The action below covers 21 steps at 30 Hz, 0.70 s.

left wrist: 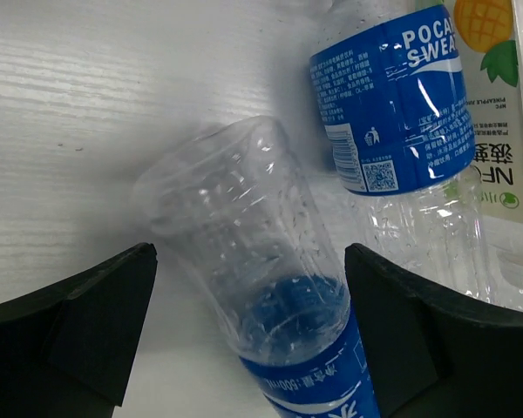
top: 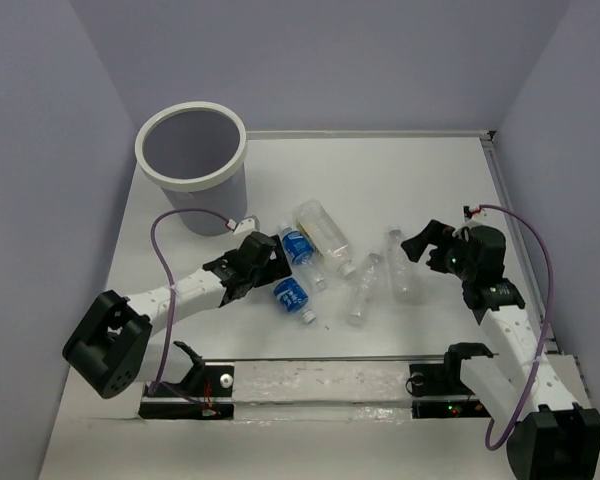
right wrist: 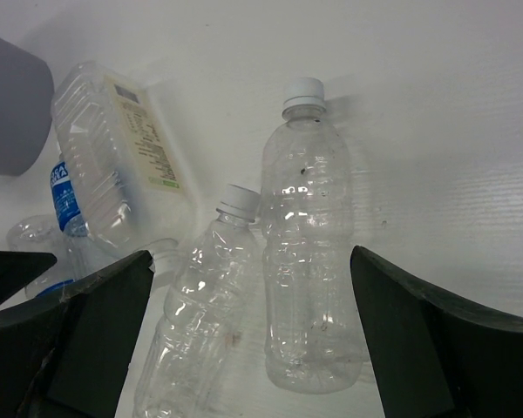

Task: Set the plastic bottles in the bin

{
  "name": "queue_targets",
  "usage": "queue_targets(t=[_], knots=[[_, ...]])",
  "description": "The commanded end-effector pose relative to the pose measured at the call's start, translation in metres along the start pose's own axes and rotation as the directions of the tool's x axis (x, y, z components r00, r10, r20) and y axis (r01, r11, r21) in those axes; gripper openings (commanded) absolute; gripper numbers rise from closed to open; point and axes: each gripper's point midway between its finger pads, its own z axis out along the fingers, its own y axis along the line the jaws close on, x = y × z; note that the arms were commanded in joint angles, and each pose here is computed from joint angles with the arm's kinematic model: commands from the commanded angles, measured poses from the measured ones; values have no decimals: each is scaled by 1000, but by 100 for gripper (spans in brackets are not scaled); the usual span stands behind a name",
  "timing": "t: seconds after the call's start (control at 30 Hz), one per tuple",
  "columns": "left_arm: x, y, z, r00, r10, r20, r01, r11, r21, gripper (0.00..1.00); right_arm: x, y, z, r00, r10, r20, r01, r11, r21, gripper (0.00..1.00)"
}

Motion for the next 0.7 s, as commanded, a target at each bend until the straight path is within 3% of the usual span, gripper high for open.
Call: queue_targets(t=[0.0, 0.3, 0.4, 0.47, 0.5, 0.67], knots=[[-22, -17, 9, 996, -19, 86, 17, 1000, 22, 98, -15, -1, 6, 997, -8, 73, 8, 1000, 1, 100], [-13, -11, 25, 997, -15, 80, 15, 1000, 6, 75, -9, -20, 27, 999, 9, 34, -11, 997, 77, 100], [-11, -8, 24, 996, -12, 85, 12, 1000, 4, 63, -6, -23, 37, 1000, 11, 2, -11, 995, 96, 100], [-13, -5, 22, 995, -10, 95, 10, 1000, 2, 58, -1, -26, 47, 1000, 16, -23, -14, 994, 107, 100], [-15, -7, 17, 995, -7, 104, 6, 1000, 11, 50, 4, -26, 51, 999, 16, -38, -12, 994, 111, 100], [-31, -14, -8, 990, 5, 140, -14, 998, 62, 39, 24, -27, 77, 994, 8, -110, 6, 992, 123, 100]])
